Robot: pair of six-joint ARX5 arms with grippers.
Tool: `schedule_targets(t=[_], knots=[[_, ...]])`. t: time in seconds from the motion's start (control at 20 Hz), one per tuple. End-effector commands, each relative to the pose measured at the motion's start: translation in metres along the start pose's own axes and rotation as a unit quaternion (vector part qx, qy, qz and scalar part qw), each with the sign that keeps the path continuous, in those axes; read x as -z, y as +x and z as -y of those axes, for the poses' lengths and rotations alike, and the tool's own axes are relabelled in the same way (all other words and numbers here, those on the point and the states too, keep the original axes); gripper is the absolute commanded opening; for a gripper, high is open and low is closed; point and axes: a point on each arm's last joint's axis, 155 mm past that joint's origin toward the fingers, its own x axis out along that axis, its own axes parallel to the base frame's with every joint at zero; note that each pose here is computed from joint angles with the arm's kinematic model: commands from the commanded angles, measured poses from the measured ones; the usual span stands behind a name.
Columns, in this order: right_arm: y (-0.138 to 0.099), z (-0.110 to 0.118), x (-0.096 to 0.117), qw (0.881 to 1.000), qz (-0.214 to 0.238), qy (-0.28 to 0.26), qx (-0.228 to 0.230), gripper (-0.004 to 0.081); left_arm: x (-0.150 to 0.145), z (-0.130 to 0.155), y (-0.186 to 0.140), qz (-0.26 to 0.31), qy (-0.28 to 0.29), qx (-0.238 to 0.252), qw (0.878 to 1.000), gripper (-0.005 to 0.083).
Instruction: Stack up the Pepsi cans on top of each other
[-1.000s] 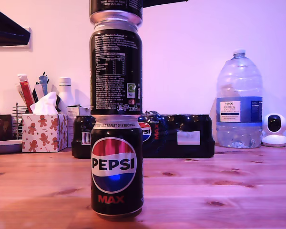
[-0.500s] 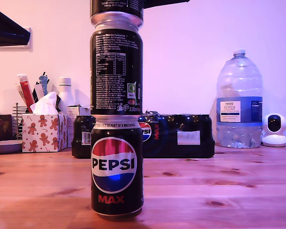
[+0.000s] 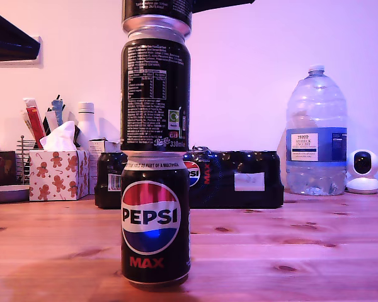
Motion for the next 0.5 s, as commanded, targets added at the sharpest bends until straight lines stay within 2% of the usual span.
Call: schedule_targets(t=[0.0,0.45], knots=[[-0.0078,-0.0014,-0.0250,0.999,0.032,-0.001,0.003,0.0705,0.0045,0.0001,0.0009,-0.002,0.002,0.002,1.000,-0.0021],[-0.0077,-0.0009,-0.0247,0.999,0.031,-0.008,0.006,0.0713,0.0046,0.0000,0.0009,-0.003,0.001,0.002,1.000,-0.0021]])
